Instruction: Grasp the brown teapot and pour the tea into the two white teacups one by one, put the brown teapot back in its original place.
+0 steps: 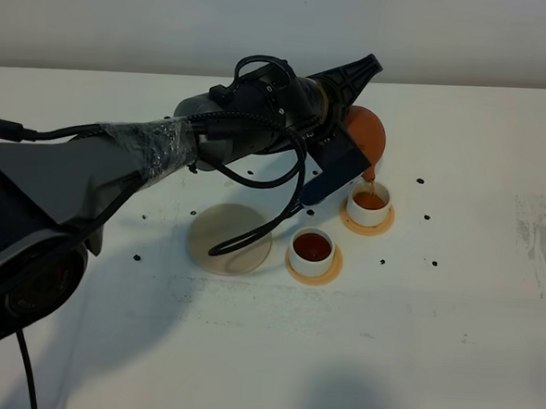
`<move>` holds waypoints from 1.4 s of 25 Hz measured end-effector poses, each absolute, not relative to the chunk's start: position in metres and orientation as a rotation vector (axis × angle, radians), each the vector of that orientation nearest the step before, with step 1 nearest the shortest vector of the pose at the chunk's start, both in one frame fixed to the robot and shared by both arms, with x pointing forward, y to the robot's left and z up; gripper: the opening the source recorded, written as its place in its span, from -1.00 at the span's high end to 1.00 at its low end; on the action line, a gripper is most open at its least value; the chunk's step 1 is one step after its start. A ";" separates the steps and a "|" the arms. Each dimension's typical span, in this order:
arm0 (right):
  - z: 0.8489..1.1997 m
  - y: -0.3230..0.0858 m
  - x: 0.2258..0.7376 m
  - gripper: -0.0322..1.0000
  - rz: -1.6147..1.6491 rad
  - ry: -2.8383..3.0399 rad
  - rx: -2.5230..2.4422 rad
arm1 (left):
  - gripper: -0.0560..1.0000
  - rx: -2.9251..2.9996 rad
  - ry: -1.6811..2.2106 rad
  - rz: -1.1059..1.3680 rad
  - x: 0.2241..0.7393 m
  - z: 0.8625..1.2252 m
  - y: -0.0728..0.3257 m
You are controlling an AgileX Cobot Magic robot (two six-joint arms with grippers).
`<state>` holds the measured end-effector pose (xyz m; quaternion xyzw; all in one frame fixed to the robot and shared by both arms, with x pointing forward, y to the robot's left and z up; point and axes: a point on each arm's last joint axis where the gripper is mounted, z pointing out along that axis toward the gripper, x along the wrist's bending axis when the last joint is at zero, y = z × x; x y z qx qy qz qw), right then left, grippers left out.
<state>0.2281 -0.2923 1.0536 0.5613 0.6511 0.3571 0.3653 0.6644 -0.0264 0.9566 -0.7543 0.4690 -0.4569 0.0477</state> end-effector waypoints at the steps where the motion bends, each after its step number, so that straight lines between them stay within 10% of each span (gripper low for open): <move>1: 1.054 -0.292 0.228 0.44 0.918 1.674 1.443 | 0.72 -2.298 1.432 -1.394 0.664 0.957 -0.027; 35: 1.054 -0.292 0.228 0.44 0.918 1.674 1.443 | 0.72 -2.176 1.501 -1.411 0.664 0.959 -0.029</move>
